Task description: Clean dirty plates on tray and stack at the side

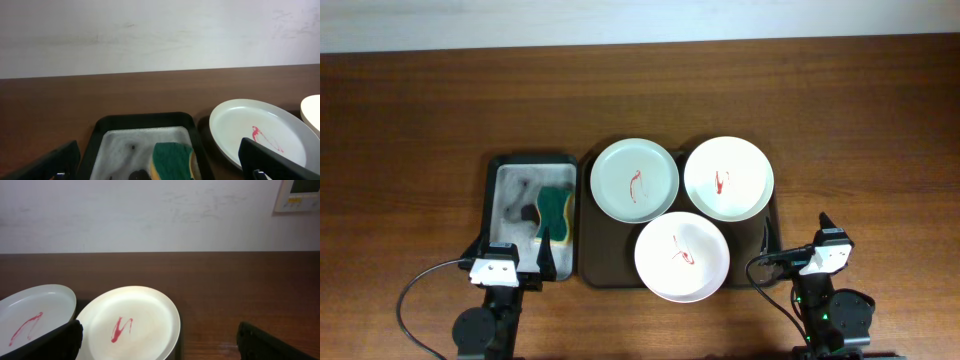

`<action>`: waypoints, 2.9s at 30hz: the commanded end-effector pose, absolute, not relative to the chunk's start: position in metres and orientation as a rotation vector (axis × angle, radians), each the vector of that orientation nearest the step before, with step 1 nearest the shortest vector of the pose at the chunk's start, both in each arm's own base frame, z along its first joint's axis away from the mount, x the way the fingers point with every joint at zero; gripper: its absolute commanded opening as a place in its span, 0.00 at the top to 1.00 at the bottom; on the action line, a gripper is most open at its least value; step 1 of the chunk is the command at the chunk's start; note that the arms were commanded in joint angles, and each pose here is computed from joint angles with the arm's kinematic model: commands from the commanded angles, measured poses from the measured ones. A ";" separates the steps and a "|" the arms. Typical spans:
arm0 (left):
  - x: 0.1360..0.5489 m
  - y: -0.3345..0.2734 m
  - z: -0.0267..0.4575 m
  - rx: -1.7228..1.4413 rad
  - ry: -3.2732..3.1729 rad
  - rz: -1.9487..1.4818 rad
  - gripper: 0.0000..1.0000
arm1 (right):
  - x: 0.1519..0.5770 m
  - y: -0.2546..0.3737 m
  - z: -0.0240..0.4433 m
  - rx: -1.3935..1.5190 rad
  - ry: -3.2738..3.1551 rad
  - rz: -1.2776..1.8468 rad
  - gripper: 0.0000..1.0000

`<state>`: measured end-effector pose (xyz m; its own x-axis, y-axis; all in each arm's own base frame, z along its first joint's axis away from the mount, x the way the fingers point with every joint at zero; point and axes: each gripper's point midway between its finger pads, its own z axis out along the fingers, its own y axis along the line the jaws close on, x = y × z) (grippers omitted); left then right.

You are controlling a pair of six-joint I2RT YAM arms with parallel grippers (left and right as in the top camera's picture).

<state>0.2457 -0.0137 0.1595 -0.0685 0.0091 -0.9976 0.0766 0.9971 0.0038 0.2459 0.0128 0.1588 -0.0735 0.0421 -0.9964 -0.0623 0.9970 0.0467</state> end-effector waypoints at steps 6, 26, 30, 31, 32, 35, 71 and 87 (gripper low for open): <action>0.245 -0.015 0.158 0.092 1.641 -0.047 0.01 | 0.246 0.013 0.157 -0.019 1.646 0.079 0.01; 0.245 -0.015 0.158 0.092 1.641 -0.047 0.00 | 0.246 0.013 0.157 -0.019 1.646 0.079 0.01; 0.245 -0.015 0.158 0.092 1.641 -0.047 0.00 | 0.246 0.013 0.157 -0.019 1.646 0.079 0.01; 0.245 -0.015 0.158 0.092 1.641 -0.047 0.01 | 0.246 0.013 0.157 -0.019 1.646 0.079 0.01; 0.245 -0.015 0.158 0.091 1.641 -0.047 0.01 | 0.246 0.013 0.157 -0.018 1.645 0.077 0.01; 0.245 -0.015 0.159 0.092 1.639 -0.047 0.01 | 0.246 0.011 0.157 -0.013 1.646 0.072 0.01; 0.332 -0.022 0.136 -0.033 2.537 -0.180 0.00 | 0.253 0.072 0.173 -0.044 2.401 0.547 0.01; 0.331 -0.047 -0.004 0.019 2.908 -0.198 1.00 | 0.254 0.072 0.171 -0.042 2.409 0.547 0.01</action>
